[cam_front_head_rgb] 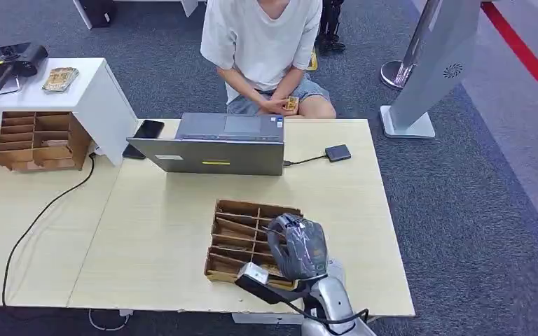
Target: Pass the card to the sensor for recognition and then transmit it.
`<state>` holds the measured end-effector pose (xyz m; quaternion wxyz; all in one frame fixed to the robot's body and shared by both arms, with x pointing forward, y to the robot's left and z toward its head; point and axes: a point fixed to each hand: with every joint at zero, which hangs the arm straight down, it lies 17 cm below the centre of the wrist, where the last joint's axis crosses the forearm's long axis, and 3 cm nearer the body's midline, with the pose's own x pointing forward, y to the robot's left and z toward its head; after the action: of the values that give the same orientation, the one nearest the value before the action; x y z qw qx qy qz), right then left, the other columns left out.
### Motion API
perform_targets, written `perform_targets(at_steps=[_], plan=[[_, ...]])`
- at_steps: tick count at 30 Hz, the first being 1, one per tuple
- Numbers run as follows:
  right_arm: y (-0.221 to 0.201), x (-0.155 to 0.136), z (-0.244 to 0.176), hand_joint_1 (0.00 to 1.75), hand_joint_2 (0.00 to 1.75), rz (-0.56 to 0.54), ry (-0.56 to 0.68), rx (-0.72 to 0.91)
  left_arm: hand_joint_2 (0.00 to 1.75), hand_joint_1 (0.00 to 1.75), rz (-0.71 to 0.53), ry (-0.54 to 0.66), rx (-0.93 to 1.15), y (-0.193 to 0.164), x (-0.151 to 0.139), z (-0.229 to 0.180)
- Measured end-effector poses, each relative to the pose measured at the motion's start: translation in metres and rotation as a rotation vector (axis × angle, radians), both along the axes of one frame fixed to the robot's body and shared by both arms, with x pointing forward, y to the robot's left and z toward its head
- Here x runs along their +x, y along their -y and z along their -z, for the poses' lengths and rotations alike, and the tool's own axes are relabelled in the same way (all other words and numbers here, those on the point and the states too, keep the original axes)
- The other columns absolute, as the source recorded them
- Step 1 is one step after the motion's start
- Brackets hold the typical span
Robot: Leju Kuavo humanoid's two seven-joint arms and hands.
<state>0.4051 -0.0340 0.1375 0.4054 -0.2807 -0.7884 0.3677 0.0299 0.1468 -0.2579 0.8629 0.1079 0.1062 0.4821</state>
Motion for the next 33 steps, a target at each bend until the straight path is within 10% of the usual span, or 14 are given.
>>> perform_targets(at_steps=[33], plan=[[0.0,-0.047,-0.12,1.64,1.75,-0.081,0.329,0.174,0.0,0.0,-0.013,-0.003,0.016,0.0,-0.002,-0.001]])
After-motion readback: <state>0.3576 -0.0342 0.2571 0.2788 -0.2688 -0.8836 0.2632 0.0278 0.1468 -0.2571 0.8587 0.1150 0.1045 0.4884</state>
